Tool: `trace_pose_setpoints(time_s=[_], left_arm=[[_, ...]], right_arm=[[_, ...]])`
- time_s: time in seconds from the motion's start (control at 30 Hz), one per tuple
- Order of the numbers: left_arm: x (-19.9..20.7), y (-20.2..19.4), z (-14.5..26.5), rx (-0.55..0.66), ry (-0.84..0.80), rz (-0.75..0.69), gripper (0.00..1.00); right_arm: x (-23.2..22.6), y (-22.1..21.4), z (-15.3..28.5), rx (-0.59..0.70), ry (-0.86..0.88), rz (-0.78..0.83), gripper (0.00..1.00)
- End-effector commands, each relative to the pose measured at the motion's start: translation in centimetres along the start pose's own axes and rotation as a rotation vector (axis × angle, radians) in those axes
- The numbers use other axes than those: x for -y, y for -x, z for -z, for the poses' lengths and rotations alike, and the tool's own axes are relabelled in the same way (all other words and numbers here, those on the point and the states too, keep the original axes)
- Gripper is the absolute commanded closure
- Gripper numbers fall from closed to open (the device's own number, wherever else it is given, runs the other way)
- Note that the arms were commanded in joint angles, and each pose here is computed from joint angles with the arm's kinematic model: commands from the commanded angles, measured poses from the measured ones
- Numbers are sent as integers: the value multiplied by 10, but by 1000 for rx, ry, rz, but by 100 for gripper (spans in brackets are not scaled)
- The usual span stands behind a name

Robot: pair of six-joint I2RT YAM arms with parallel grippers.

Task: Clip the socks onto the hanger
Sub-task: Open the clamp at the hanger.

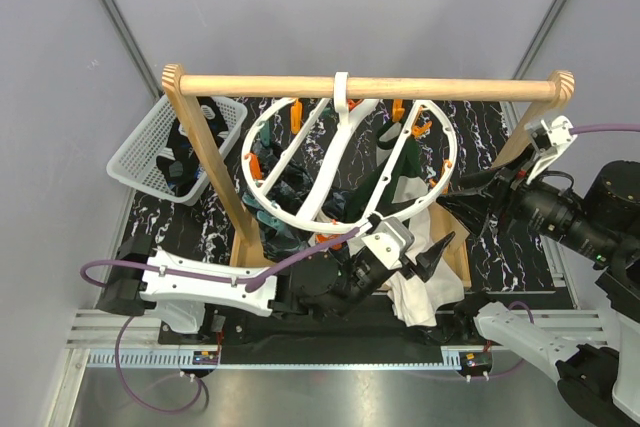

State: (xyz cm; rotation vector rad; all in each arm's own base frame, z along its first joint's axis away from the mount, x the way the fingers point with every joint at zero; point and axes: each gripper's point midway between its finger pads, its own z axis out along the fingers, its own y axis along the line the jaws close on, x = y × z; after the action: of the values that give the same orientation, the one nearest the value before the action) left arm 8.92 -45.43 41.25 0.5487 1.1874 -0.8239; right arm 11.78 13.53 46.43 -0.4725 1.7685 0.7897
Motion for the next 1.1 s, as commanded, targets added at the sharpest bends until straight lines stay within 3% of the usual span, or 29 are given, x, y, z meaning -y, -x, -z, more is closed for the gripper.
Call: trace_pose_setpoints(time_s=[0.0,0.13,0.37,0.83,1.07], left_arm=[[-17,34,-6,108,86,92,25],[-10,35,-7,99,51,78,25],[-8,32,-7,86,34,65,25],[-6,36,-9,86,13,96,25],[-7,35,-10,86,9,108,25]], right_arm=[[21,3,-11,10,-77,109,32],[29,8,-13,50,-106,171,32],[10,3,-22,60,35,265,34],[15,6,-36,75,24,262,33],[16,3,-43,62,26,247,40]])
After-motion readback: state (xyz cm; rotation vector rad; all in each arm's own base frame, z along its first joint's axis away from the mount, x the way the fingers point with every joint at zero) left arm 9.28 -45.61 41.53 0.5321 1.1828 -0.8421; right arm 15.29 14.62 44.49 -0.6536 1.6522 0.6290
